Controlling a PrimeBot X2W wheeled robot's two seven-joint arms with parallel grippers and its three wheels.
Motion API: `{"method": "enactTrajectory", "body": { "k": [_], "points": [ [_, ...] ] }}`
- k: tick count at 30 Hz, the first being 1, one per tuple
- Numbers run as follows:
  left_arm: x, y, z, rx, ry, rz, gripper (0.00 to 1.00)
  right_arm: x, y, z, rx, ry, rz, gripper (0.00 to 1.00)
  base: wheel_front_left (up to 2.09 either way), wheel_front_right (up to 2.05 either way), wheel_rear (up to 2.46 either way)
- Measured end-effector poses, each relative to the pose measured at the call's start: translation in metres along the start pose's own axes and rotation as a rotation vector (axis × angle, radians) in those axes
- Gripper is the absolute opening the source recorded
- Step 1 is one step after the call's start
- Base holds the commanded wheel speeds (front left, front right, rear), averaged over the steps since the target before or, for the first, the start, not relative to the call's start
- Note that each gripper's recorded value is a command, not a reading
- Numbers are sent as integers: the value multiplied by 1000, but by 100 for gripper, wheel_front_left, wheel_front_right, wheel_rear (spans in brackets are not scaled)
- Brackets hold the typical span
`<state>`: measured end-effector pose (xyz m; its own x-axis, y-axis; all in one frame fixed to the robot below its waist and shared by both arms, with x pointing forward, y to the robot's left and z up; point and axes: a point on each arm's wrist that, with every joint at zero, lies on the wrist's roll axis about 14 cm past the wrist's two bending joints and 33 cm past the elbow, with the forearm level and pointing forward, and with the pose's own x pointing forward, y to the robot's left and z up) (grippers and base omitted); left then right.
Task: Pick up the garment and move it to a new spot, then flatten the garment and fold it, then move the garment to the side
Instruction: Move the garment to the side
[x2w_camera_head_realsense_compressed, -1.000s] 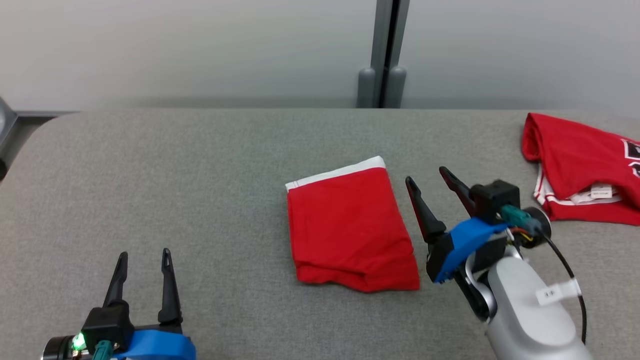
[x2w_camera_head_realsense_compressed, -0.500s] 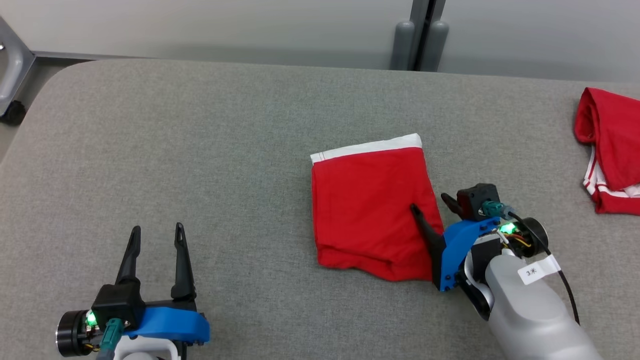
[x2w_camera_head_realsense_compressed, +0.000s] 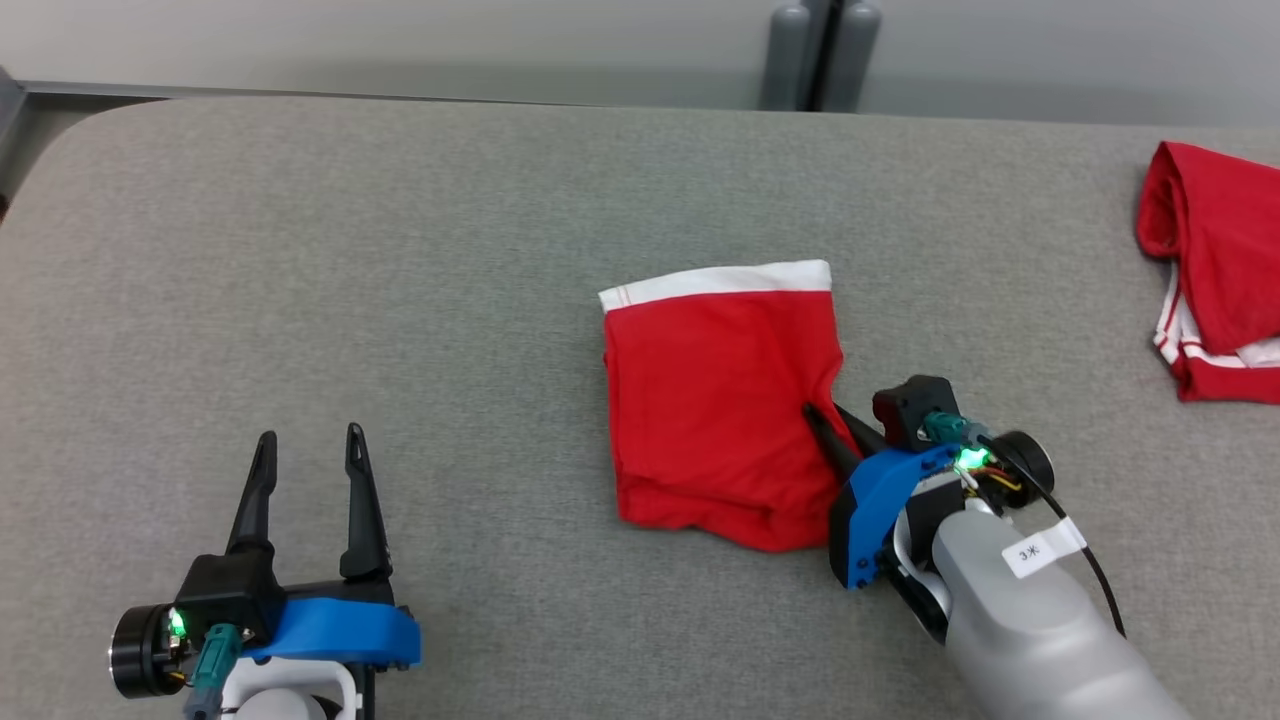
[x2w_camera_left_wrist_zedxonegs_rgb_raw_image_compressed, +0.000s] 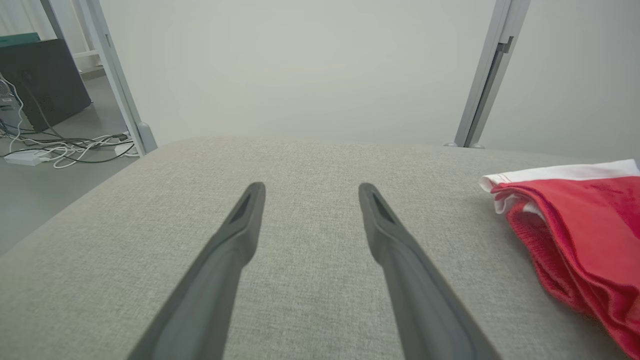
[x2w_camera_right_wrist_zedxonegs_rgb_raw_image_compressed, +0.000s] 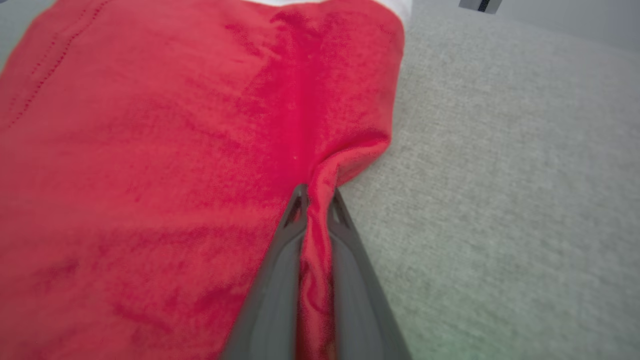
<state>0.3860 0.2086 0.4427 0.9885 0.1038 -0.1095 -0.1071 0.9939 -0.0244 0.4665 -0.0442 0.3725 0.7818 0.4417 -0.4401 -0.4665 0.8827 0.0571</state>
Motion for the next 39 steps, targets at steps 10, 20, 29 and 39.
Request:
{"method": "enactTrajectory", "body": {
  "k": [10, 20, 29, 39],
  "points": [
    [34, -46, 2, -15, -26, -124, 100, -10, -79, 35, -240, -55, -92, 0, 0, 0, 0],
    [81, -106, -12, 11, -51, -298, 100, -49, -209, 67, -385, -45, -311, 0, 0, 0, 0],
    [101, -153, -11, 23, -108, -436, 100, -120, -303, 72, -387, 30, -532, 0, 0, 0, 0],
    [113, -170, -9, 31, -121, -495, 100, -149, -353, 64, -344, 111, -675, 0, 0, 0, 0]
  ]
}}
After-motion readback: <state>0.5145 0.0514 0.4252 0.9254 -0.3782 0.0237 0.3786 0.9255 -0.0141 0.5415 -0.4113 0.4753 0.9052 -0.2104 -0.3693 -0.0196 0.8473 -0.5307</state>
